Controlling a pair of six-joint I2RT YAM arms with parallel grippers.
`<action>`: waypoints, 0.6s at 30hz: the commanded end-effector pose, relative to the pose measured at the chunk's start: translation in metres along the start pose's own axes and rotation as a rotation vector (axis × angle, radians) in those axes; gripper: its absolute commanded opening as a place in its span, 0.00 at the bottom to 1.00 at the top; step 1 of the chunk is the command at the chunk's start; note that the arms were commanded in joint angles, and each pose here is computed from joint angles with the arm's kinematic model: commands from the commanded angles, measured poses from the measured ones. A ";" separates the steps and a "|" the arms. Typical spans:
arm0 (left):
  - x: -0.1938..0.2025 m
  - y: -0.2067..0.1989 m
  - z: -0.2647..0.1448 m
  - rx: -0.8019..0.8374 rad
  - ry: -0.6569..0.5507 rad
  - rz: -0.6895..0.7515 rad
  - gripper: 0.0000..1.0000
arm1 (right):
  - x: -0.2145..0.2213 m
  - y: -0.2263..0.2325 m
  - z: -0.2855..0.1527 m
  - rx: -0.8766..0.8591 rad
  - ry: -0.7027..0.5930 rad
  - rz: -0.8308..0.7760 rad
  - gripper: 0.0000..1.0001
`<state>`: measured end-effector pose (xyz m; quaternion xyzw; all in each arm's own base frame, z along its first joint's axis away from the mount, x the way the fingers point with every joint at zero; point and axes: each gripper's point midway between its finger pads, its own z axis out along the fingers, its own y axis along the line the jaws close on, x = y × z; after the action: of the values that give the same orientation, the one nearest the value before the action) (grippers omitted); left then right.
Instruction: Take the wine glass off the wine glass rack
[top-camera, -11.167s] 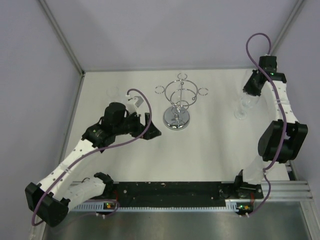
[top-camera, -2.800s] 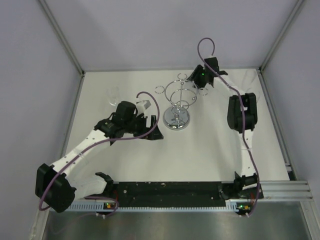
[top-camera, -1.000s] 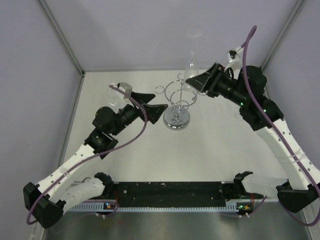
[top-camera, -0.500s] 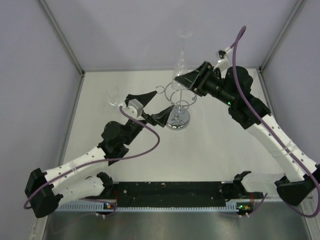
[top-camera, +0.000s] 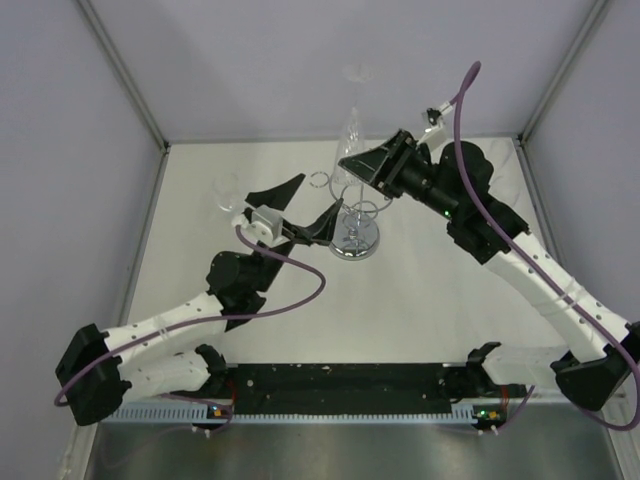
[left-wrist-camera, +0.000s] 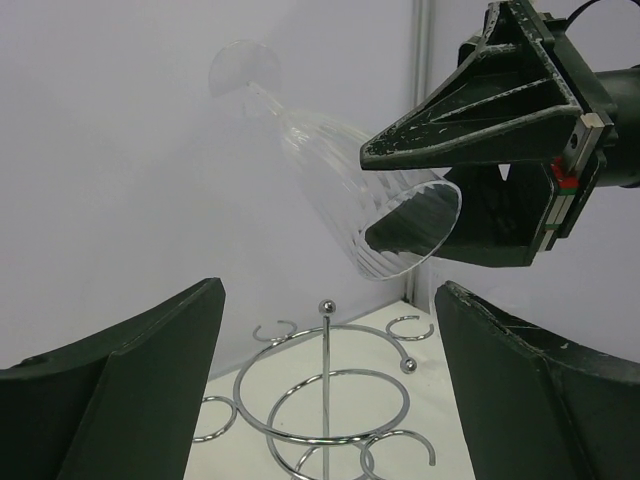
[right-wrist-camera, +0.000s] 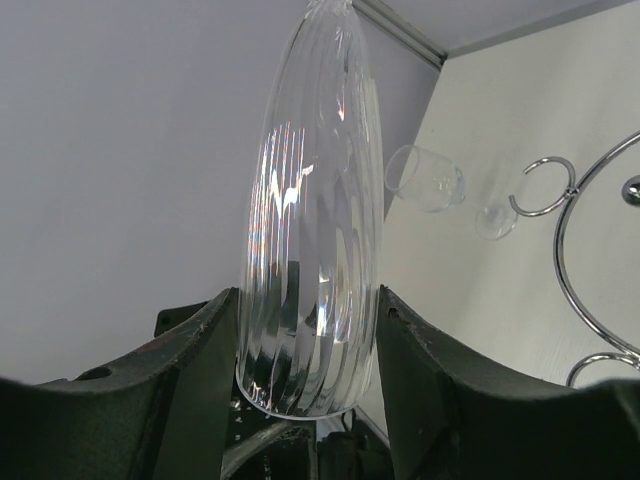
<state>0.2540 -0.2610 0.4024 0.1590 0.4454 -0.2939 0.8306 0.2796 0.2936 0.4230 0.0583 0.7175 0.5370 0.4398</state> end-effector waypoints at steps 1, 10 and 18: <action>-0.034 0.005 0.011 -0.038 -0.123 -0.011 0.92 | -0.005 0.024 0.000 -0.077 -0.044 -0.005 0.36; -0.040 0.006 0.012 -0.060 -0.158 -0.035 0.91 | 0.010 0.021 -0.001 -0.080 -0.023 0.003 0.36; -0.042 0.007 0.015 -0.070 -0.172 -0.026 0.88 | 0.016 0.031 -0.008 -0.104 -0.015 0.001 0.36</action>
<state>0.2564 -0.2586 0.4137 0.1266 0.4248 -0.2944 0.8467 0.2655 0.3132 0.4058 0.0469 0.7231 0.5429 0.4245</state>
